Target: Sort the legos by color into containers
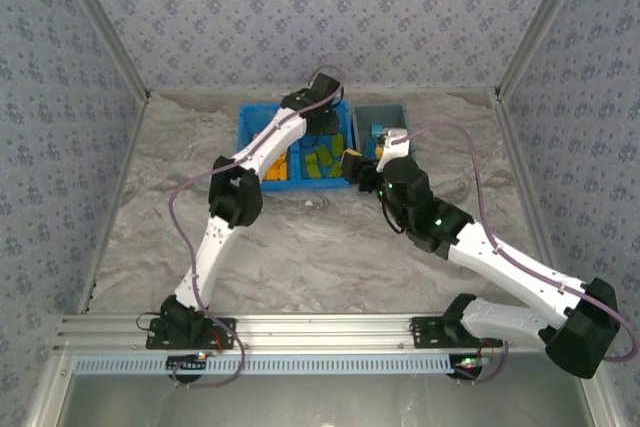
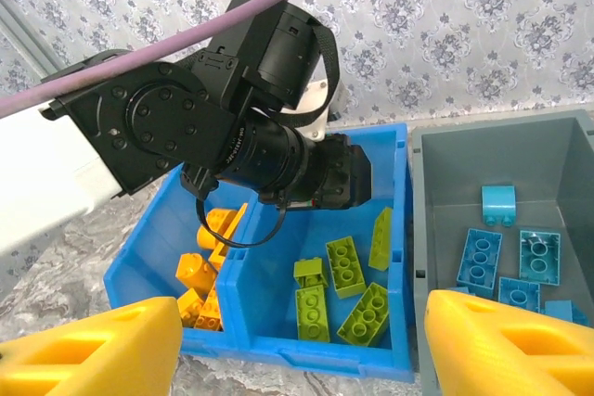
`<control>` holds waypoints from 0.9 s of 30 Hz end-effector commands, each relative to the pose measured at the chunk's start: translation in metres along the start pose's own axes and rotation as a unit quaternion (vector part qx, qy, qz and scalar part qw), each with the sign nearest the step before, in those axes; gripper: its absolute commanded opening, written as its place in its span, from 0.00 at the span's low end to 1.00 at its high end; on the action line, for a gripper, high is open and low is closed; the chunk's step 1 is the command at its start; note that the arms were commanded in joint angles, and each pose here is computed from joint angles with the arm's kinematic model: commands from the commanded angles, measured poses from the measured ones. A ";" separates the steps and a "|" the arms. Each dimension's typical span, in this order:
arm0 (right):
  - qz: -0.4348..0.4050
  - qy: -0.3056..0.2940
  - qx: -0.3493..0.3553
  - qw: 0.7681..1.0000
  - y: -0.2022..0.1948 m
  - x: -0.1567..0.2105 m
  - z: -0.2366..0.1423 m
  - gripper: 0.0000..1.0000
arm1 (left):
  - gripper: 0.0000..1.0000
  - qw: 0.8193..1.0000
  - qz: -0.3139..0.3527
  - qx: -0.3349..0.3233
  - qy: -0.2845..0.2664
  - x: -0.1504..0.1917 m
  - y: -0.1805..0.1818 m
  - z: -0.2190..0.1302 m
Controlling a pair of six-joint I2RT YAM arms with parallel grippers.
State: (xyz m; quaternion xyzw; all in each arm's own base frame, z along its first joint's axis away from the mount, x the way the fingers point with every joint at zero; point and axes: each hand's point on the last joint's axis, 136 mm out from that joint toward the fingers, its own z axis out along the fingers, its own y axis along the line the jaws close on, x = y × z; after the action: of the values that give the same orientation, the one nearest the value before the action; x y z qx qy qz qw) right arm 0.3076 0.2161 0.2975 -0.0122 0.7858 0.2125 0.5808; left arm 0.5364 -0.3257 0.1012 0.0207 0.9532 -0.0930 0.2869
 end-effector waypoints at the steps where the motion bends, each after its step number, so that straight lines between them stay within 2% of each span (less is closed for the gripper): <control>1: 0.015 -0.001 -0.005 1.000 0.000 0.000 0.001 0.72 | 0.35 1.000 0.010 -0.007 0.012 0.007 0.000 0.004; 5: 0.014 0.004 -0.004 1.000 -0.001 0.002 0.001 0.72 | 0.36 1.000 0.004 -0.010 0.023 0.013 0.002 0.007; 8: 0.012 0.009 -0.001 1.000 -0.003 0.004 -0.001 0.73 | 0.48 1.000 0.004 -0.015 0.016 0.008 0.001 -0.006; 13: 0.012 0.009 0.001 1.000 -0.007 0.003 -0.007 0.73 | 0.59 1.000 0.007 0.002 -0.003 -0.007 -0.010 -0.045; 15: 0.009 0.008 0.002 1.000 -0.008 -0.001 -0.012 0.73 | 0.59 1.000 0.005 0.014 -0.020 -0.017 -0.018 -0.068; 18: -0.001 0.006 0.020 1.000 -0.015 -0.012 -0.023 0.74 | 0.59 0.998 -0.001 0.029 -0.060 -0.036 -0.027 -0.122; 20: -0.004 0.015 0.058 0.998 -0.030 -0.021 -0.033 0.80 | 0.70 0.995 -0.012 0.037 -0.094 -0.048 -0.027 -0.170; 21: -0.002 0.026 0.084 0.996 -0.040 -0.023 -0.038 0.85 | 0.81 0.993 -0.016 0.047 -0.108 -0.051 -0.027 -0.192; 22: 0.003 0.045 0.113 0.993 -0.053 -0.024 -0.043 0.92 | 0.99 0.990 -0.020 0.065 -0.124 -0.053 -0.025 -0.218; 23: -0.001 0.062 0.125 0.990 -0.063 -0.026 -0.046 1.00 | 1.00 0.988 -0.023 0.084 -0.130 -0.050 -0.022 -0.236; 25: -0.020 0.079 0.106 0.991 -0.064 -0.032 -0.050 1.00 | 1.00 0.984 -0.042 0.111 -0.130 -0.037 -0.003 -0.265; 27: -0.039 0.068 0.116 0.990 -0.070 -0.041 -0.062 1.00 | 1.00 0.985 -0.049 0.095 -0.133 -0.012 0.029 -0.283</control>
State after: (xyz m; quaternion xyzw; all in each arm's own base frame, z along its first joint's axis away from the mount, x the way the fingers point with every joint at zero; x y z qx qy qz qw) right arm 0.3020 0.1385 0.3324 0.0397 0.8203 0.1330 0.5549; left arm 0.4180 -0.2818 0.3167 0.0149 0.9034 -0.1859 0.3861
